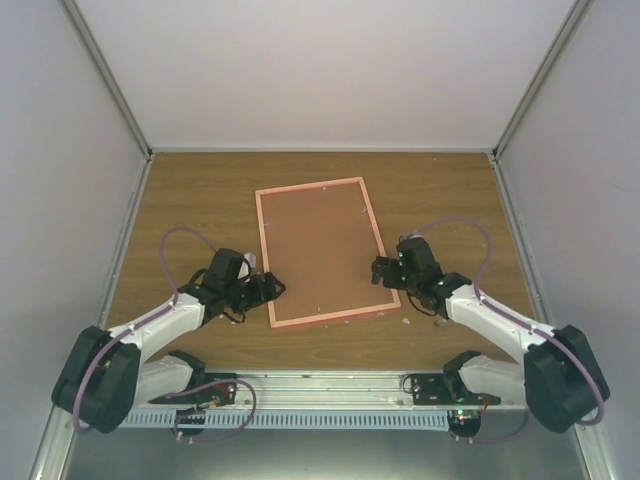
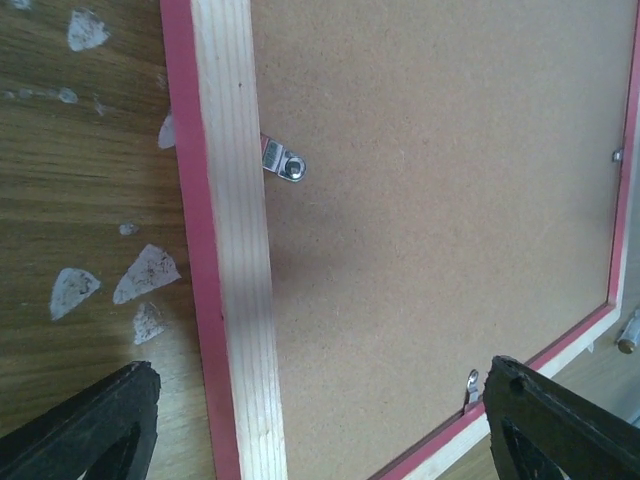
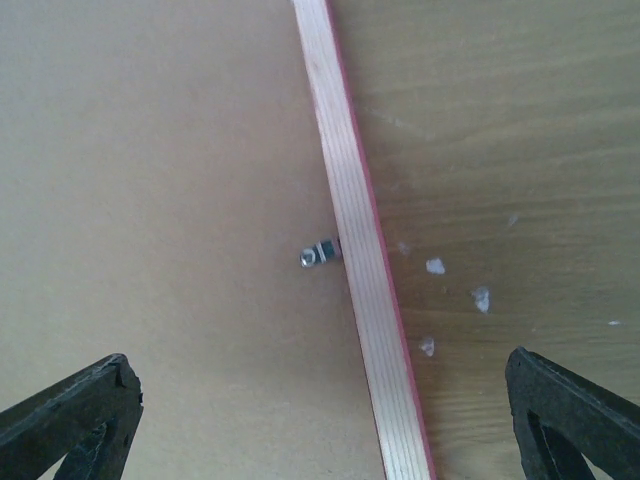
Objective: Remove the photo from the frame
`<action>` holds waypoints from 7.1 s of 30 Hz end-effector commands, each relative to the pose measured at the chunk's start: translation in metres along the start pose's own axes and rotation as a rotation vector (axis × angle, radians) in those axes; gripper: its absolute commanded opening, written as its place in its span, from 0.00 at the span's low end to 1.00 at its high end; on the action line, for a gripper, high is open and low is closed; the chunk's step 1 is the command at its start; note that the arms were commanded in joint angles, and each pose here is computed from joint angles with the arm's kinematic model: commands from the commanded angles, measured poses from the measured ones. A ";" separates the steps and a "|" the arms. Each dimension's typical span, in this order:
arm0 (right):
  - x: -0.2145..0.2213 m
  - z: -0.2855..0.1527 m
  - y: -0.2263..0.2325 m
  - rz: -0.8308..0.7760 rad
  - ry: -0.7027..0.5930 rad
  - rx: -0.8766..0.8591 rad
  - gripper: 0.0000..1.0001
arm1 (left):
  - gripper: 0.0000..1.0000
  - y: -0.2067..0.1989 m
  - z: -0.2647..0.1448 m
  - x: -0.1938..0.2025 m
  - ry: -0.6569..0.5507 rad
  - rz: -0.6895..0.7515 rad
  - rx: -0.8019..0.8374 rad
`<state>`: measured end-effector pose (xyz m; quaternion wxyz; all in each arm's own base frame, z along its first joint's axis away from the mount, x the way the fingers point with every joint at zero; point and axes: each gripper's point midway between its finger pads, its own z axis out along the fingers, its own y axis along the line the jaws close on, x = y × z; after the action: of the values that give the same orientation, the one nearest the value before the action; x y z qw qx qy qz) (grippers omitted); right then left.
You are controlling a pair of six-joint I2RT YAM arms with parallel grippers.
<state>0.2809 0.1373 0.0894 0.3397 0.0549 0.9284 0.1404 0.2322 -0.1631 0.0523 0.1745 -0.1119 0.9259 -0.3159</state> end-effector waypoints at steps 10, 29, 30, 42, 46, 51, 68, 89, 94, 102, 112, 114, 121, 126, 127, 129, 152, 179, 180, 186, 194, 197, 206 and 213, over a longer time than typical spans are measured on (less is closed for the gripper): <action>0.069 0.027 0.006 -0.047 0.279 -0.136 1.00 | 0.90 -0.024 0.015 0.001 0.033 0.097 0.043; 0.138 -0.030 0.053 -0.046 0.410 -0.289 1.00 | 0.93 -0.047 0.005 0.075 0.175 0.154 0.094; 0.136 -0.032 0.050 -0.042 0.396 -0.277 1.00 | 0.93 -0.045 0.002 0.076 0.171 0.150 0.099; 0.063 -0.052 0.026 -0.055 0.140 -0.060 1.00 | 0.99 -0.048 -0.059 0.019 -0.118 0.190 0.019; 0.039 -0.056 0.025 -0.031 0.052 -0.022 1.00 | 0.99 -0.062 -0.083 -0.003 -0.209 0.245 -0.003; 0.016 -0.053 0.017 -0.040 -0.020 0.076 1.00 | 0.99 -0.076 -0.102 -0.023 -0.300 0.308 -0.020; 0.058 -0.046 -0.088 0.392 0.129 0.256 0.99 | 0.99 -0.093 -0.116 -0.046 -0.442 0.383 0.025; 0.033 -0.069 -0.139 0.560 0.168 0.493 0.95 | 0.99 -0.104 -0.094 -0.036 -0.351 0.418 0.110; 0.042 -0.077 -0.162 0.627 0.176 0.585 1.00 | 0.99 -0.106 -0.102 -0.036 -0.371 0.422 0.124; 0.033 -0.083 -0.199 0.775 0.127 0.566 1.00 | 0.99 -0.104 -0.102 -0.033 -0.372 0.430 0.135; 0.060 -0.062 -0.200 0.819 0.292 0.530 1.00 | 0.99 -0.104 -0.100 -0.032 -0.377 0.438 0.149; 0.068 -0.059 -0.197 0.829 0.327 0.514 0.98 | 0.99 -0.104 -0.101 -0.032 -0.380 0.439 0.150; 0.090 -0.047 -0.192 0.845 0.415 0.487 0.83 | 0.99 -0.103 -0.103 -0.032 -0.387 0.437 0.147; 0.092 -0.042 -0.184 0.835 0.417 0.422 0.69 | 0.99 -0.101 -0.105 -0.032 -0.395 0.436 0.139; 0.091 -0.041 -0.182 0.829 0.419 0.409 0.64 | 0.99 -0.101 -0.105 -0.032 -0.394 0.436 0.141; 0.089 -0.041 -0.179 0.817 0.418 0.395 0.51 | 0.99 -0.102 -0.105 -0.031 -0.391 0.438 0.146; 0.030 -0.002 -0.153 0.613 0.381 0.314 0.10 | 0.99 -0.105 -0.108 -0.031 -0.391 0.436 0.159; 0.091 -0.018 -0.115 0.386 0.576 0.330 0.41 | 0.99 -0.112 -0.093 -0.024 -0.320 0.402 0.208; 0.091 -0.017 -0.114 0.375 0.577 0.330 0.41 | 0.99 -0.111 -0.091 -0.023 -0.312 0.399 0.207; 0.097 -0.007 -0.111 0.315 0.603 0.360 0.32 | 0.99 -0.110 -0.083 -0.017 -0.275 0.380 0.226; 0.088 -0.003 -0.101 0.241 0.557 0.380 0.16 | 0.99 -0.116 -0.082 -0.011 -0.240 0.372 0.266; 0.078 -0.006 -0.099 0.214 0.514 0.377 0.09 | 0.99 -0.120 -0.082 -0.009 -0.227 0.368 0.287; 0.019 -0.029 -0.062 0.024 0.320 0.320 0.01 | 0.99 -0.131 -0.086 -0.009 -0.219 0.367 0.333; -0.012 -0.048 0.029 -0.200 0.166 -0.040 0.01 | 0.99 -0.152 -0.094 -0.004 -0.201 0.384 0.444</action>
<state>0.2560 0.1130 0.1140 0.2258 0.0327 0.9712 0.0692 0.2109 -0.2160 0.1904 0.3210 0.0599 0.8514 -0.4104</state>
